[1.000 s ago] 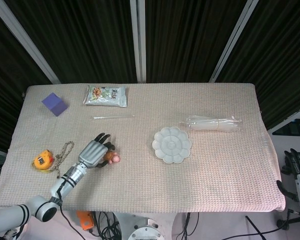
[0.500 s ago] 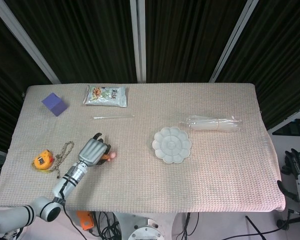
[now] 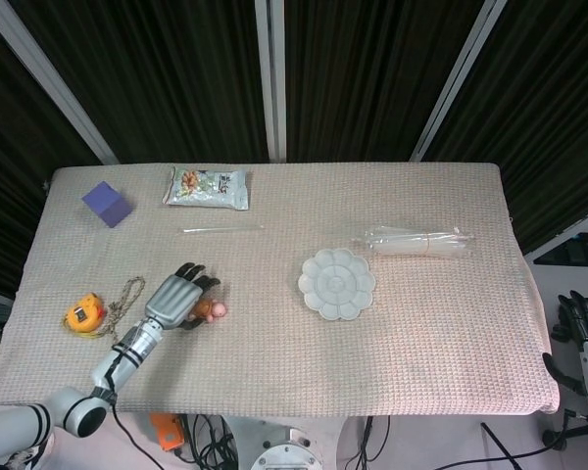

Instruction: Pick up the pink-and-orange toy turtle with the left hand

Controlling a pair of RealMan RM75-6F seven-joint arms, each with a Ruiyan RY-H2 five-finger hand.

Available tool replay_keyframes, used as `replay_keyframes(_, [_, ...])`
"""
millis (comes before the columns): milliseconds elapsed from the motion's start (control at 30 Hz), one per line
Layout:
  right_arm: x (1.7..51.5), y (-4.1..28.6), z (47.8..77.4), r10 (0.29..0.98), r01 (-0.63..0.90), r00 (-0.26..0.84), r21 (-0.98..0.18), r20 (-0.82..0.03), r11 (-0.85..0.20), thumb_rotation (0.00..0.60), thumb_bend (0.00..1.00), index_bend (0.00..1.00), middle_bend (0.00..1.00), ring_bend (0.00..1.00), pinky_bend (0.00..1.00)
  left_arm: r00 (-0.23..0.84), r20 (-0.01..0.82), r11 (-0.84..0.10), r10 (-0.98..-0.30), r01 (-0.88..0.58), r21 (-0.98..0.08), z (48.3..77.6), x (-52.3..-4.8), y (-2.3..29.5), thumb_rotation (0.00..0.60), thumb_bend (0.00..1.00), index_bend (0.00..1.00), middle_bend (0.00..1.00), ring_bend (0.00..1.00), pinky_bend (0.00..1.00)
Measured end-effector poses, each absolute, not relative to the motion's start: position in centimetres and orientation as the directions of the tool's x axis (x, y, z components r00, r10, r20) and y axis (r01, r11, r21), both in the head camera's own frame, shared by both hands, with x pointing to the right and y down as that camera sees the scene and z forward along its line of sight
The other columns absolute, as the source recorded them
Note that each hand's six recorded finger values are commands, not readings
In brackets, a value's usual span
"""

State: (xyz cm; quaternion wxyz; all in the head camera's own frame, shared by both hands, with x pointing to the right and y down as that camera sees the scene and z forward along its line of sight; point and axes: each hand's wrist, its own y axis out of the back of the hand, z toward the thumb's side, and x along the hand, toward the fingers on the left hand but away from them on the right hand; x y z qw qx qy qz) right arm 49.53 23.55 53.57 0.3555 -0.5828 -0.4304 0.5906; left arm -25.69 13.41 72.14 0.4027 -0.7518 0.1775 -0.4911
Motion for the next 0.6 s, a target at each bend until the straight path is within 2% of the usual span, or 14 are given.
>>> replay_keyframes(200, [49.3,23.4,53.2,0.927,0.092,-0.065,-0.927,-0.37,-0.364,0.6,0.23,0.0,0.0,0.0,0.0,0.377,0.546,-0.56,-0.748,0.083,-0.824,69.5,-28.5,13.4,0.6,0.11,0.05,0.0,0.0,0.01])
replay_keyframes(367, [49.1,23.4,53.6,0.927,0.118,-0.07,-0.926,-0.368,-0.359,0.6,0.24,0.0,0.0,0.0,0.0,0.267,0.498,-0.499,-0.825,0.069,-0.864,66.7,-32.9,14.3,0.6,0.12,0.05,0.01,0.0,0.01])
replay_keyframes(600, [48.5,23.3,54.8,0.92,0.12,-0.055,-0.918,-0.387,-0.379,0.6,0.23,0.0,0.0,0.0,0.0,0.088,0.413,-0.416,-0.906,-0.021,-0.909,62.7,-41.1,18.8,0.6,0.12,0.05,0.02,0.0,0.01])
